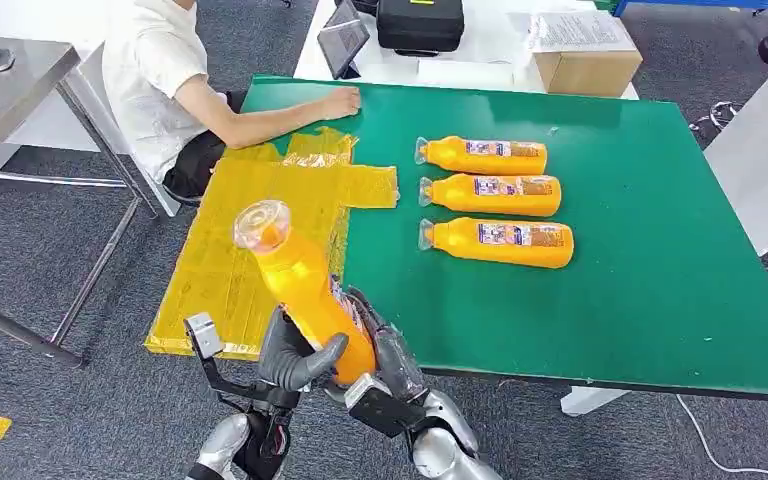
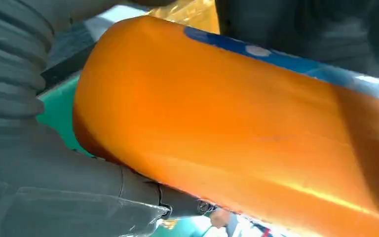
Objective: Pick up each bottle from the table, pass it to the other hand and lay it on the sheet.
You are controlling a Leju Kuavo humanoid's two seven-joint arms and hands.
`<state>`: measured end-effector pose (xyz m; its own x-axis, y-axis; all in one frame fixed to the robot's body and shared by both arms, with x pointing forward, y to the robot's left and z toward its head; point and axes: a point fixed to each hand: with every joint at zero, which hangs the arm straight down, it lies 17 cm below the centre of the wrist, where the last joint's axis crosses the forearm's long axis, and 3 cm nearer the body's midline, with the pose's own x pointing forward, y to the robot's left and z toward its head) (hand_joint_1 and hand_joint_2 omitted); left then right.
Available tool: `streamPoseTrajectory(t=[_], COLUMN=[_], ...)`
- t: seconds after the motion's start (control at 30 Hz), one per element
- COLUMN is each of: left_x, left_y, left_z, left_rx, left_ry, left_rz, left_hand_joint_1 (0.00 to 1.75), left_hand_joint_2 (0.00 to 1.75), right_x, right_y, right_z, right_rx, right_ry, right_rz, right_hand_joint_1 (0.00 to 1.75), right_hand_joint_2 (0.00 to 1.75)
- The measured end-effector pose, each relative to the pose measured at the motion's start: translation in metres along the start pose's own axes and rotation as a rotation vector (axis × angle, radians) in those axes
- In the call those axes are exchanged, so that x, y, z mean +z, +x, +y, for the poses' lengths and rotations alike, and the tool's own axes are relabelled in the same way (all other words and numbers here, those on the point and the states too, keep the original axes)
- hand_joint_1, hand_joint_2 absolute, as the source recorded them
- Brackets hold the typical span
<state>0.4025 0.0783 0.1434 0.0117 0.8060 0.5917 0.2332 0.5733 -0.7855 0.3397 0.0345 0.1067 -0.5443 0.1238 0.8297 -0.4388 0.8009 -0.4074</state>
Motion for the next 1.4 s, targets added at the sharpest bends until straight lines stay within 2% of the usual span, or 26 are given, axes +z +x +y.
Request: streamPoseTrajectory(t=[0.27, 0.47, 0.57, 0.7, 0.8, 0.87, 0.93, 1.03, 1.23, 1.4], left_x=[-0.009, -0.011, -0.016, -0.024, -0.031, -0.037, -0.043, -0.045, -0.048, -0.061], left_y=[0.019, 0.023, 0.027, 0.043, 0.072, 0.080, 0.076, 0.065, 0.061, 0.046], left_z=[0.020, 0.022, 0.023, 0.039, 0.051, 0.046, 0.034, 0.029, 0.036, 0.038], left_rx=[0.095, 0.102, 0.052, -0.270, -0.737, -0.976, -1.175, -1.259, -1.314, -1.610], left_ry=[0.068, 0.071, 0.102, 0.197, 0.305, 0.295, 0.221, 0.168, 0.150, 0.087], left_rz=[-0.027, -0.034, -0.047, -0.128, -0.247, -0.308, -0.337, -0.333, -0.316, -0.260], left_hand_joint_1=[1.75, 1.75, 1.75, 1.75, 1.75, 1.75, 1.75, 1.75, 1.75, 1.75], left_hand_joint_2=[1.75, 1.75, 1.75, 1.75, 1.75, 1.75, 1.75, 1.75, 1.75, 1.75], right_x=[0.011, 0.010, 0.012, 0.019, 0.028, 0.029, 0.026, 0.027, 0.034, 0.041], right_y=[0.006, 0.008, 0.009, 0.006, 0.008, 0.021, 0.041, 0.051, 0.060, 0.091], right_z=[0.012, 0.012, 0.000, -0.025, -0.057, -0.077, -0.099, -0.126, -0.149, -0.191], right_rx=[-0.127, -0.142, -0.137, -0.111, -0.053, -0.001, 0.060, 0.087, 0.099, 0.202], right_ry=[-0.053, -0.068, -0.150, -0.302, -0.459, -0.529, -0.590, -0.666, -0.745, -0.860], right_rz=[0.028, 0.027, 0.040, 0.075, 0.094, 0.063, 0.011, -0.010, -0.021, -0.084], right_hand_joint_1=[0.00, 0.00, 0.00, 0.00, 0.00, 0.00, 0.00, 0.00, 0.00, 0.00], right_hand_joint_2=[1.75, 1.75, 1.75, 1.75, 1.75, 1.75, 1.75, 1.75, 1.75, 1.75])
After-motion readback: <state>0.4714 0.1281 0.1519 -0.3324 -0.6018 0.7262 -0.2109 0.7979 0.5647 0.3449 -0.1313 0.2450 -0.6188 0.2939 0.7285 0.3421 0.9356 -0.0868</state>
